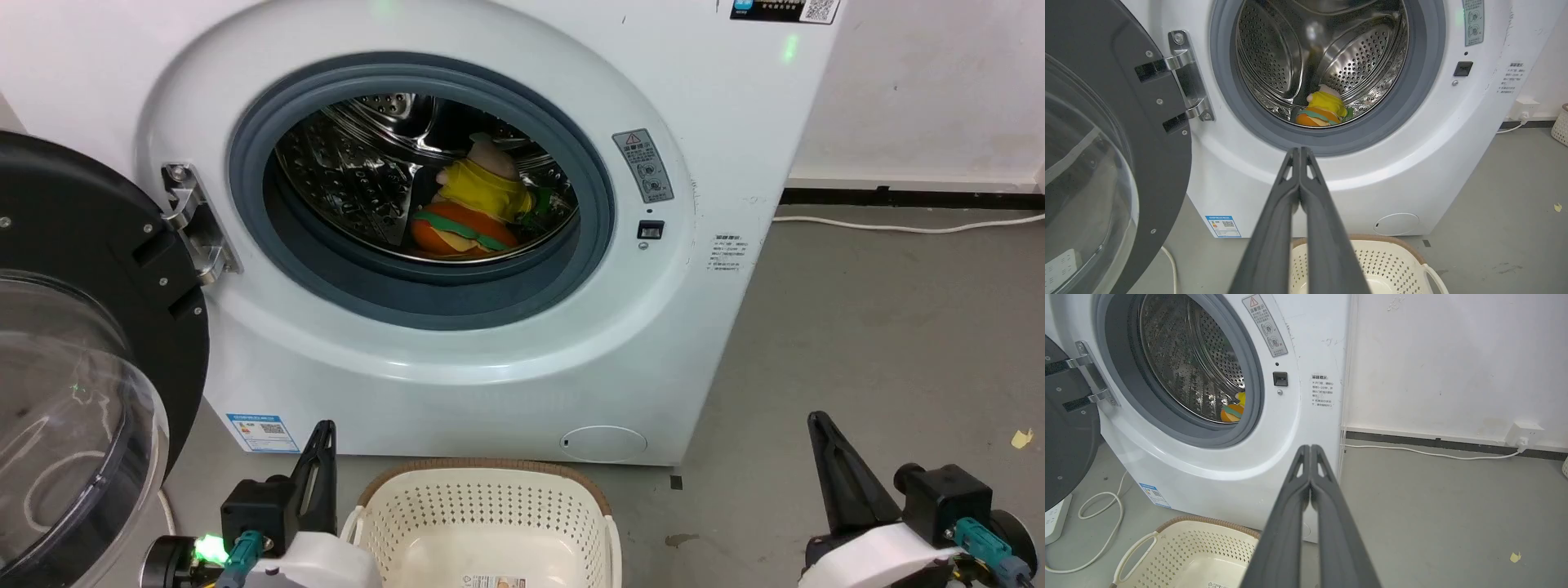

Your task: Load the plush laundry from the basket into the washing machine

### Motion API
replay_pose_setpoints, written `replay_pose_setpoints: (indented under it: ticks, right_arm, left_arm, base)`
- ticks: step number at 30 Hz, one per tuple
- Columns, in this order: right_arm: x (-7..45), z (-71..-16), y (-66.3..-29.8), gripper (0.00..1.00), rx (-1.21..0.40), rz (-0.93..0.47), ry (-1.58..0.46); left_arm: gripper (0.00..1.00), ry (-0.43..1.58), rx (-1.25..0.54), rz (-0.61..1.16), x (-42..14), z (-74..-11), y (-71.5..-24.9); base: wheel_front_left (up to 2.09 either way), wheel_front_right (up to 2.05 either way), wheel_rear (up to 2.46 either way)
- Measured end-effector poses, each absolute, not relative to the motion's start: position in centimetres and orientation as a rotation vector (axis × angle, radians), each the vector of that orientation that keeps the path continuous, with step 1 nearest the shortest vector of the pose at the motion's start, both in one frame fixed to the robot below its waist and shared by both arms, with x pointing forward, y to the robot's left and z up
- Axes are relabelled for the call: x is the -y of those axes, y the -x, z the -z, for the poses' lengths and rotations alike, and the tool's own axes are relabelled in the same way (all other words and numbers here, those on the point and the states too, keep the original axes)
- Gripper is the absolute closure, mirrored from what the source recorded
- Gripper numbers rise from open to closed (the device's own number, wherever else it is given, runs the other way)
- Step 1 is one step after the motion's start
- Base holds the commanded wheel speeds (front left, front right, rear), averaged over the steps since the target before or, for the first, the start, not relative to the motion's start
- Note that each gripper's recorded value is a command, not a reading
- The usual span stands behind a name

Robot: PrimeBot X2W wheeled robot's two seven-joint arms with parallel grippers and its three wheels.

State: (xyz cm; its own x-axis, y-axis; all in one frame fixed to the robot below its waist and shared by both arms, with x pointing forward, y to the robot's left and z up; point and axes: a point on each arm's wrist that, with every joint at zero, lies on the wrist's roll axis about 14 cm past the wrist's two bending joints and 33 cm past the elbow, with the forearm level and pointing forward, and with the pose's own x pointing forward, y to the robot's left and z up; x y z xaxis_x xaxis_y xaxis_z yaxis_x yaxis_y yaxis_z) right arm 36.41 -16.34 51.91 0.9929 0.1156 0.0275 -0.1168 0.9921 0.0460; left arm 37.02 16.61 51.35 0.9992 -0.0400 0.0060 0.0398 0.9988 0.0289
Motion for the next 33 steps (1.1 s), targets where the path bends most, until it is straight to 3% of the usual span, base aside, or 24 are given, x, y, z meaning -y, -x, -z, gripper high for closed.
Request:
replay_pose_setpoints:
  ticks: [33]
  right_arm:
    - [15.96,-52.09,-36.79,1.00,-0.009,-0.130,0.020]
  left_arm:
    - [1.00,-0.038,-0.012,0.010,-17.43,-51.97,-36.96]
  base:
    - [0.00,0.00,0.00]
